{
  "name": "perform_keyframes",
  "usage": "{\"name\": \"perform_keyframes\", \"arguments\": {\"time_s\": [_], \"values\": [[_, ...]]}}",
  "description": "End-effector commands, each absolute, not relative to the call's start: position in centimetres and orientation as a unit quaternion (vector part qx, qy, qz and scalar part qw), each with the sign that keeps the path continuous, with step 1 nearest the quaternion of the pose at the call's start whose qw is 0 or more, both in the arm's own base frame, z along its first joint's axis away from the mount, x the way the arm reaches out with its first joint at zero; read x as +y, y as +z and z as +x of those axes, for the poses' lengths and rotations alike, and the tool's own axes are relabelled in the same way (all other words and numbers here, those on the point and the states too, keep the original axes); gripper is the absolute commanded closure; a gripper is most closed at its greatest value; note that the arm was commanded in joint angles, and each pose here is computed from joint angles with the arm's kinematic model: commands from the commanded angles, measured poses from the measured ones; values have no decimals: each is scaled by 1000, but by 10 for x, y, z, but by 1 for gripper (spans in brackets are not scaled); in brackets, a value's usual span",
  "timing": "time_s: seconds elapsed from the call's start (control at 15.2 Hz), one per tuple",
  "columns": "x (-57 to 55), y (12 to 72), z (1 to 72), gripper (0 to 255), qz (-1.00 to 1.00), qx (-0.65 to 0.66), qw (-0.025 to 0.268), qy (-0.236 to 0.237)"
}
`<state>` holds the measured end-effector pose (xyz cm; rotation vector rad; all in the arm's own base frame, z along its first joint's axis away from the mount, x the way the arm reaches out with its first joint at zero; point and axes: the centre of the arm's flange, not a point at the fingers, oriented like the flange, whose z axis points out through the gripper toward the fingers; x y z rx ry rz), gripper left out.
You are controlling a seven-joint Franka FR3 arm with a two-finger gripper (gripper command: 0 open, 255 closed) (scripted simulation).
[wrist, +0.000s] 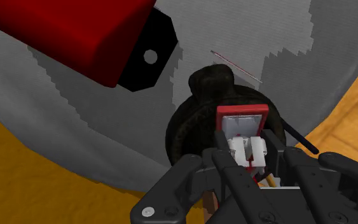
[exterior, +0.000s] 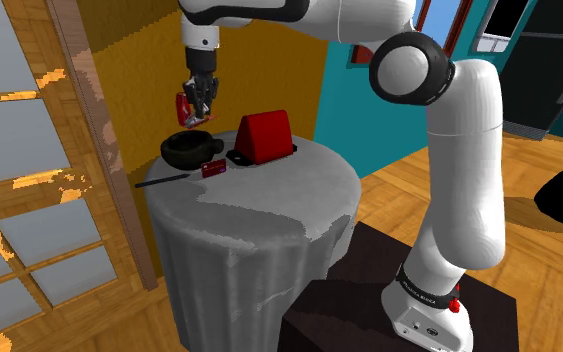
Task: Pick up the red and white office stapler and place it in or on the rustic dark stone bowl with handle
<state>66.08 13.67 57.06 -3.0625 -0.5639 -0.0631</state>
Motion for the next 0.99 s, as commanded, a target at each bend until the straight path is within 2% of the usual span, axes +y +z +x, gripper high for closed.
{"name": "perform_keyframes", "arguments": {"time_s": [0.0, 0.59, 0.92], "values": [[148, 561, 677, 255, -983, -181, 14, -20], [148, 513, 677, 255, -983, -181, 14, -20], [148, 513, 677, 255, -983, -181, 14, -20]]}}
